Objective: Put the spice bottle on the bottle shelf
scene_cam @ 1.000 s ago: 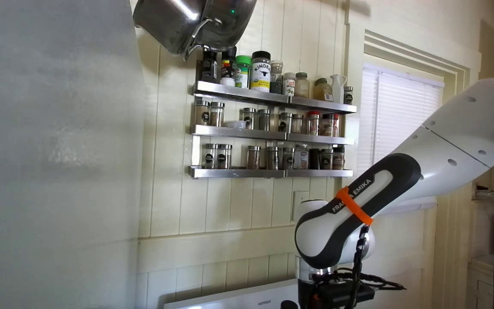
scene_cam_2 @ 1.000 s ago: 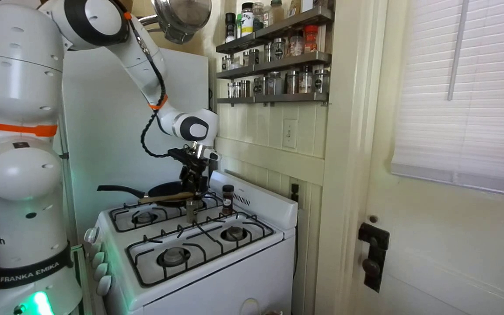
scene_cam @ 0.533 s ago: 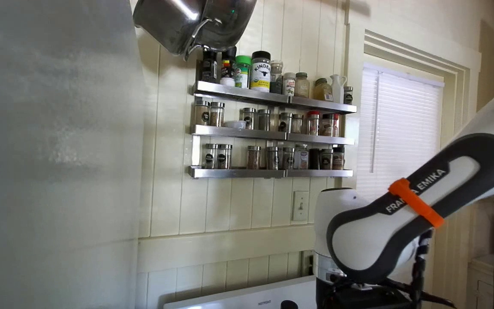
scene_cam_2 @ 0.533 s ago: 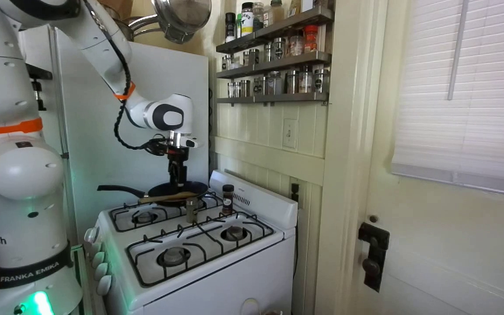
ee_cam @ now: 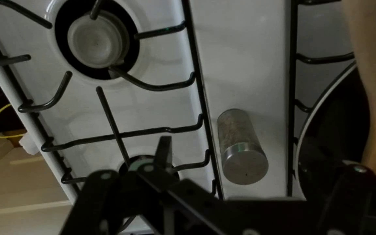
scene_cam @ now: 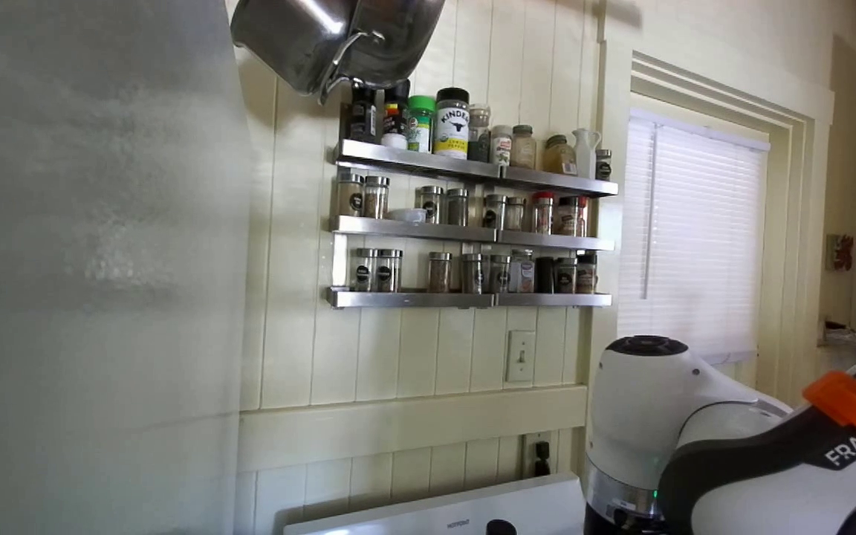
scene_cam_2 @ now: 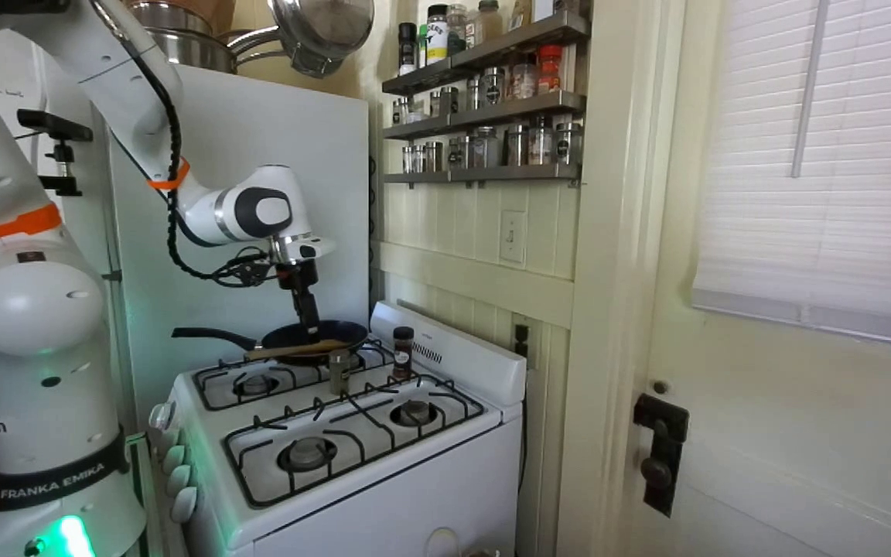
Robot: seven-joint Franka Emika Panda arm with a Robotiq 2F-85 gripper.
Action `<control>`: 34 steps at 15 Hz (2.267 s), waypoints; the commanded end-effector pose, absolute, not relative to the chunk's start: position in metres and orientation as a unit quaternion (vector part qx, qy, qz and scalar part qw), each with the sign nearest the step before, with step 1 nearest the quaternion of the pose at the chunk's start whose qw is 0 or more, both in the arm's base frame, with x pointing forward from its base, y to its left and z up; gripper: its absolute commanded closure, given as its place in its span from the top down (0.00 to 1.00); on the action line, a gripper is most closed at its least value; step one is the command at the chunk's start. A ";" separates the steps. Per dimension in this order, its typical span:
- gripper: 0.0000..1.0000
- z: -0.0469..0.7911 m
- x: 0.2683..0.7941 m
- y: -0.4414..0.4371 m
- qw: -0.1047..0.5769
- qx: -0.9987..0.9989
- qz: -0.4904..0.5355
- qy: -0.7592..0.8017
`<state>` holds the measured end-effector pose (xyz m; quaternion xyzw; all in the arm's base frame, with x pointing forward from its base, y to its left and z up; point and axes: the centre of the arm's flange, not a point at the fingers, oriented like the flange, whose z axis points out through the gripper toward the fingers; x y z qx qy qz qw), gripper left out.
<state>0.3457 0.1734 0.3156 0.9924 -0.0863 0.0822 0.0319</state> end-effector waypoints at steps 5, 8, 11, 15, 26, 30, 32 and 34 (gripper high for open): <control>1.00 0.299 0.354 0.176 0.018 0.994 0.082 -0.073; 1.00 0.284 0.356 0.178 0.012 0.995 0.082 -0.053; 1.00 0.269 0.355 0.176 0.010 0.996 0.078 -0.042; 1.00 0.252 0.352 0.172 0.010 0.997 0.070 -0.040; 1.00 0.230 0.355 0.168 0.011 0.995 0.097 -0.007; 1.00 0.224 0.356 0.165 0.026 0.994 0.105 -0.003; 1.00 0.223 0.356 0.163 0.026 0.993 0.113 -0.005; 1.00 0.223 0.357 0.164 0.022 0.992 0.122 -0.008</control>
